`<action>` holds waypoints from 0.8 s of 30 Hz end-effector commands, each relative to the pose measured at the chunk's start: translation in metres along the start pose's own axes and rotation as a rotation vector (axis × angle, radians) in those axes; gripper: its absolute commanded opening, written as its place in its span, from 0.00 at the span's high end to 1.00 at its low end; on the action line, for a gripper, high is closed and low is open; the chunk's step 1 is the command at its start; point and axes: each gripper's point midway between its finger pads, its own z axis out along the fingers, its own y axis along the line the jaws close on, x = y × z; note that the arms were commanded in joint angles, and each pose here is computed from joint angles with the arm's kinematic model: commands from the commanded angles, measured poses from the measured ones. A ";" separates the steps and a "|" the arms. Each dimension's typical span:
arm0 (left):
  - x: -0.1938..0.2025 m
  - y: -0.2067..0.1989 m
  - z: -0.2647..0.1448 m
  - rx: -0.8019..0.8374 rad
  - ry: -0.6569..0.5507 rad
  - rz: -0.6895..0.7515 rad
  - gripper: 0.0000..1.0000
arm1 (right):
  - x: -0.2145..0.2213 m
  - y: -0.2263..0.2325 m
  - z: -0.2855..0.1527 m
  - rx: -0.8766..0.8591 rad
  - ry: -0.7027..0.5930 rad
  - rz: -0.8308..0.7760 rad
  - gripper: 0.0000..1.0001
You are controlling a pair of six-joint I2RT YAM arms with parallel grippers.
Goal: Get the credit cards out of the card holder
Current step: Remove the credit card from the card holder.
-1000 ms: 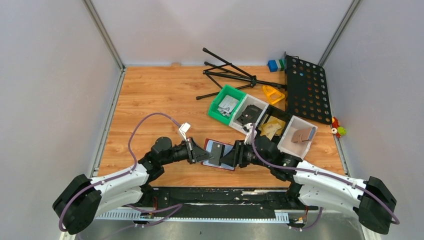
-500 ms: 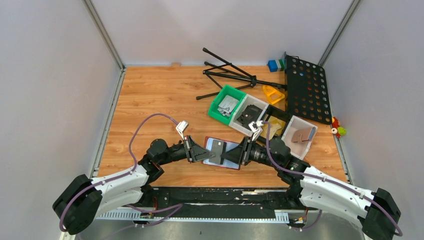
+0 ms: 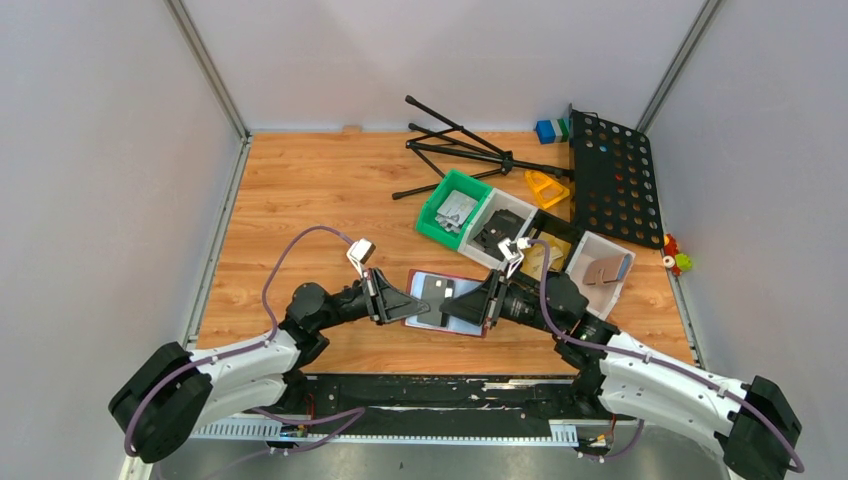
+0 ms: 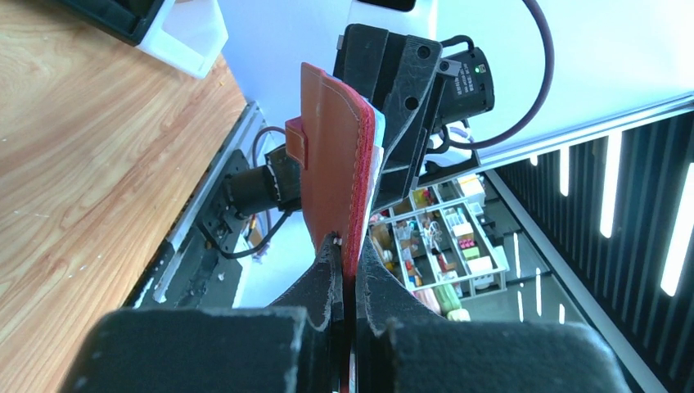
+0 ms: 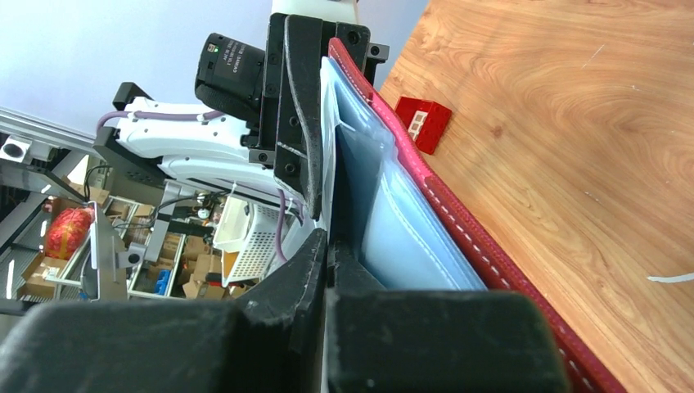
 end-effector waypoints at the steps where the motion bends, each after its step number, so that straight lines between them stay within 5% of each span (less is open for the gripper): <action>1: 0.000 -0.027 -0.002 0.107 0.000 0.029 0.99 | -0.008 0.014 -0.003 -0.052 -0.037 -0.006 1.00; 6: -0.009 -0.028 -0.005 0.098 -0.061 0.054 0.86 | -0.013 0.002 -0.016 0.008 -0.082 0.002 1.00; 11: -0.027 -0.022 -0.016 0.046 -0.173 0.092 0.98 | -0.013 -0.028 -0.031 0.125 -0.075 0.022 1.00; 17: -0.031 0.038 -0.033 -0.347 -0.163 0.212 1.00 | -0.034 -0.061 -0.053 0.338 -0.129 -0.011 1.00; 24: -0.033 0.057 -0.047 -0.483 -0.148 0.287 1.00 | -0.082 -0.103 -0.076 0.723 -0.179 -0.147 1.00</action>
